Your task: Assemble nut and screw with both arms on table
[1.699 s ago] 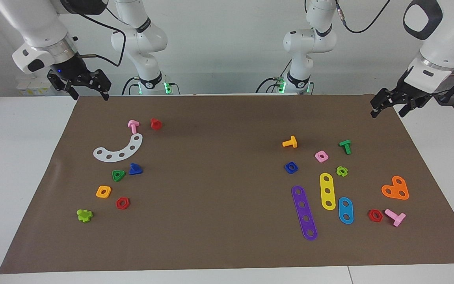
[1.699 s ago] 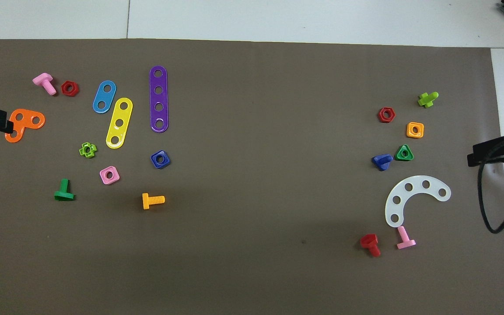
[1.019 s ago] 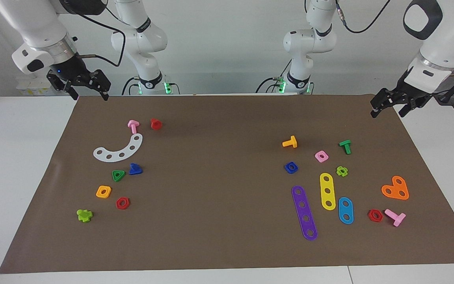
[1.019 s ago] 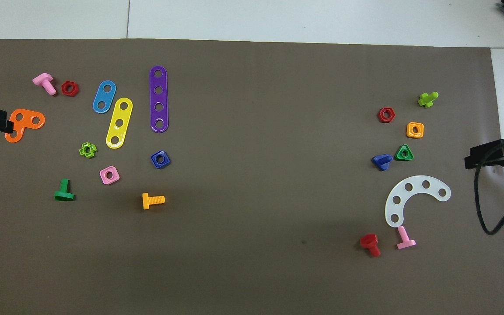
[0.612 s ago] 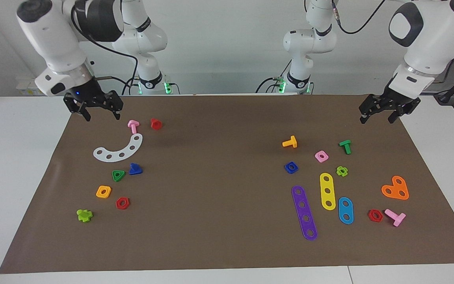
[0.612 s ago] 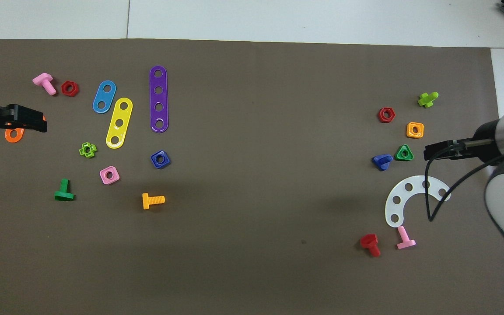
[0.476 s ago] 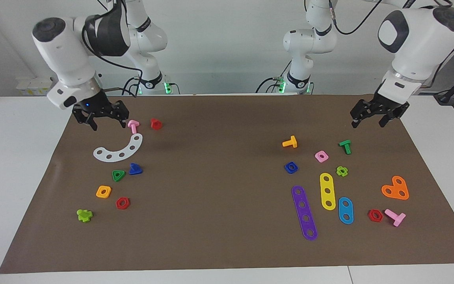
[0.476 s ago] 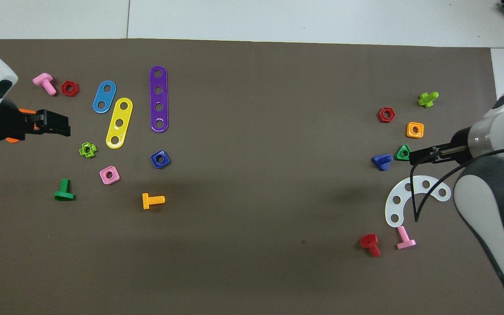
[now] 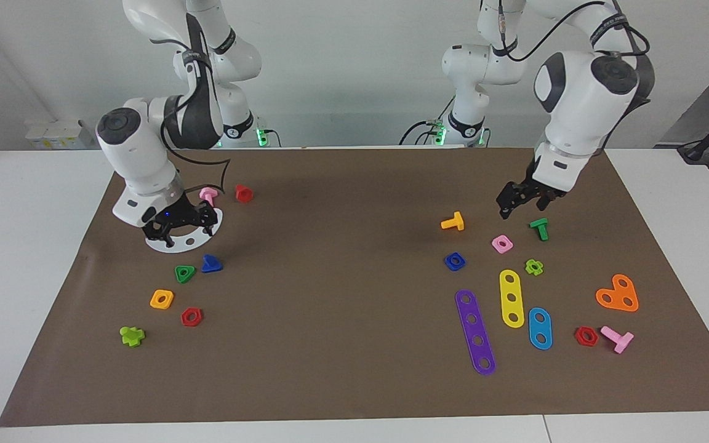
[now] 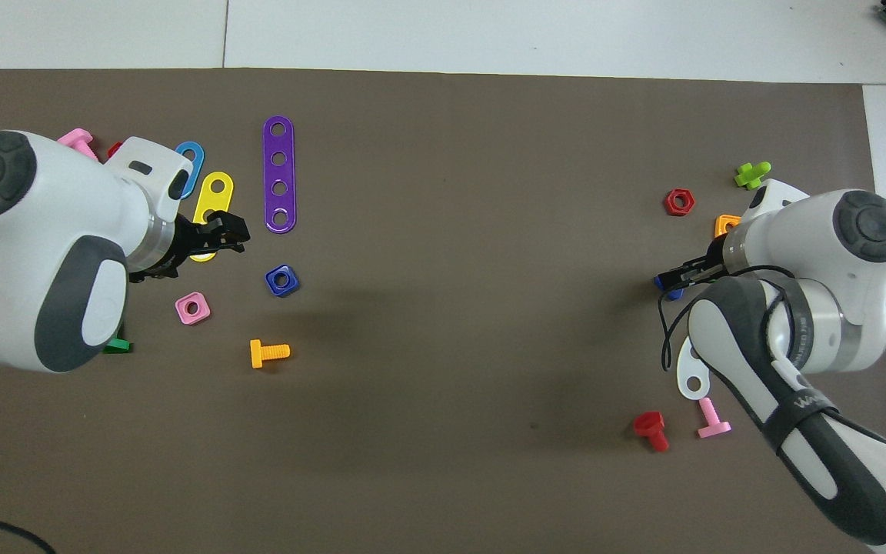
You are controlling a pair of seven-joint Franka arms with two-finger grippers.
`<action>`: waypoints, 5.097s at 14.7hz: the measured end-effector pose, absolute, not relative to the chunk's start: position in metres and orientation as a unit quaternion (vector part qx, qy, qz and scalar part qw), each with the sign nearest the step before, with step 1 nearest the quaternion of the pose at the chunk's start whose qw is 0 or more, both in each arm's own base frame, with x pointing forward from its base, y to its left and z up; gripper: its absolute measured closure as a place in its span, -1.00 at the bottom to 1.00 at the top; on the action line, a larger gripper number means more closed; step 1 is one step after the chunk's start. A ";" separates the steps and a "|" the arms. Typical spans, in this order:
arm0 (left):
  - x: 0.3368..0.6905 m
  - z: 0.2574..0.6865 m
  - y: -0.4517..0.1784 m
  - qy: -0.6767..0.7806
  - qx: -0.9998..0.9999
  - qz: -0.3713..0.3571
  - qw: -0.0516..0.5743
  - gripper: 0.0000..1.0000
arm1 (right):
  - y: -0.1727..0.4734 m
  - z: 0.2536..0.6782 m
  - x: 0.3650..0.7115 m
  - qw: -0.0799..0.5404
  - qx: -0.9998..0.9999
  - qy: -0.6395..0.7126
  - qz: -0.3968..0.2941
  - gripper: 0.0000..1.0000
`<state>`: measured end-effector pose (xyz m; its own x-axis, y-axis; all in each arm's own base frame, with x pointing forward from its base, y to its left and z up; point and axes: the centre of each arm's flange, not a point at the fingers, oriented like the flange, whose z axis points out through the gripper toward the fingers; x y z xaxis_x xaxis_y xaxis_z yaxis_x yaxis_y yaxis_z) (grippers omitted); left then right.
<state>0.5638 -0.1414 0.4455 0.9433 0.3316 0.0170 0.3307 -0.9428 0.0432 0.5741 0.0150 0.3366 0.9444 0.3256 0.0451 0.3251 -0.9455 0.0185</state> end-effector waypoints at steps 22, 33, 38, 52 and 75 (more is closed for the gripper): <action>0.569 0.288 -0.193 0.251 0.968 0.007 0.004 -0.58 | 0.013 0.305 0.570 -0.015 0.981 0.192 0.026 0.18; 0.568 0.294 -0.197 0.216 0.976 0.000 -0.008 0.07 | 0.013 0.304 0.568 -0.015 0.980 0.195 0.024 0.61; 0.573 0.297 -0.191 0.185 0.983 0.004 -0.008 0.07 | 0.057 0.353 0.593 -0.020 0.987 0.148 0.052 0.61; 0.630 0.399 -0.173 0.196 0.980 0.016 0.001 0.07 | 0.396 0.404 0.597 -0.078 0.991 -0.019 0.103 0.61; 0.617 0.413 -0.260 0.185 0.982 0.007 0.032 0.07 | 0.293 0.459 0.635 -0.031 0.992 -0.068 0.105 -1.00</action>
